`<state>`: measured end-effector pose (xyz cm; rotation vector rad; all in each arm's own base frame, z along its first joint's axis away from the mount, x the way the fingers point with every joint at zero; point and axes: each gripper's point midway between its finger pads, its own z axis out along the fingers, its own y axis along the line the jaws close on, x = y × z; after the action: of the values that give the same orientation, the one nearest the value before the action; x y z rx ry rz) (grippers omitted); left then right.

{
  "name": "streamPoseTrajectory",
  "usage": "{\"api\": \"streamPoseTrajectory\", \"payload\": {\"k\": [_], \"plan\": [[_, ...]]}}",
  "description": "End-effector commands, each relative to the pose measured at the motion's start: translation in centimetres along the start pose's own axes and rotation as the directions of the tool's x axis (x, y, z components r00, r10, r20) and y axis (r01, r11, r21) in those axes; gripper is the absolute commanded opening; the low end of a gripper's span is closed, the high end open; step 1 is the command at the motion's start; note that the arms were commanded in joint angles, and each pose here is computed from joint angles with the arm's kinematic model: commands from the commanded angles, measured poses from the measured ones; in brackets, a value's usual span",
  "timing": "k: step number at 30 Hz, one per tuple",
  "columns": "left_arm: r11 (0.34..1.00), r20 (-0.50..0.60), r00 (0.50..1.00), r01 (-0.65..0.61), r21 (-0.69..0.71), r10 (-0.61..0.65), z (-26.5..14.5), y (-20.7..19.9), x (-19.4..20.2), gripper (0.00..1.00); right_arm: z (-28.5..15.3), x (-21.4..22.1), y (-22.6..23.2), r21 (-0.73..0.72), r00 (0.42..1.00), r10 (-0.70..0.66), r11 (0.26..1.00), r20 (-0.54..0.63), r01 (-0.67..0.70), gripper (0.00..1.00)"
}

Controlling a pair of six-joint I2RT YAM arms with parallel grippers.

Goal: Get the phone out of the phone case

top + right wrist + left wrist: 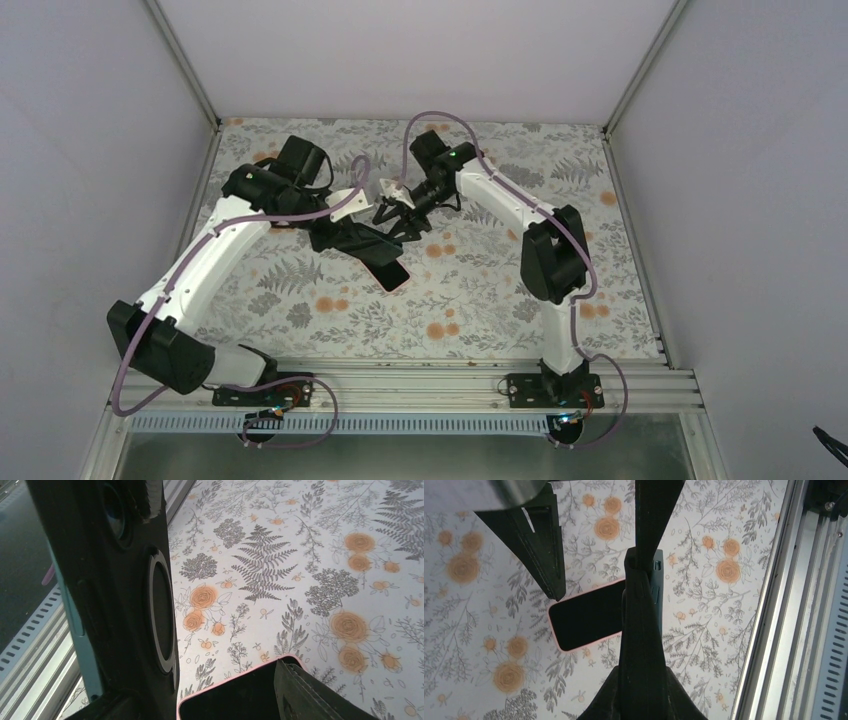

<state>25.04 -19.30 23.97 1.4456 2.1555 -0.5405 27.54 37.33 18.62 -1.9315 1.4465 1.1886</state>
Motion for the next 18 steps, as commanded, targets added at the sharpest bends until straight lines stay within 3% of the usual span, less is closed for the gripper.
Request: {"api": "streamPoseTrajectory", "payload": {"k": [1,10,16,18], "plan": [[0.845,0.343,0.901,-0.047,-0.533,0.267,-7.8,9.7,-11.5,0.02,5.8,-4.1,10.1,-0.346,0.993,0.102,0.935,0.056,-0.076,0.63],[0.733,0.344,0.906,0.059,-0.678,0.246,-10.4,12.3,-10.7,0.02,7.3,-6.7,13.4,-0.443,0.990,0.117,0.894,0.084,-0.068,0.60],[0.739,0.345,0.904,0.050,-0.671,0.251,-10.3,12.0,-10.4,0.02,7.0,-8.3,14.0,-0.452,0.989,0.110,0.890,0.102,-0.052,0.43],[0.751,0.344,0.901,0.032,-0.659,0.264,-10.2,11.5,-10.3,0.02,6.7,-8.6,14.2,-0.448,0.989,0.102,0.893,0.109,-0.043,0.32]]}}
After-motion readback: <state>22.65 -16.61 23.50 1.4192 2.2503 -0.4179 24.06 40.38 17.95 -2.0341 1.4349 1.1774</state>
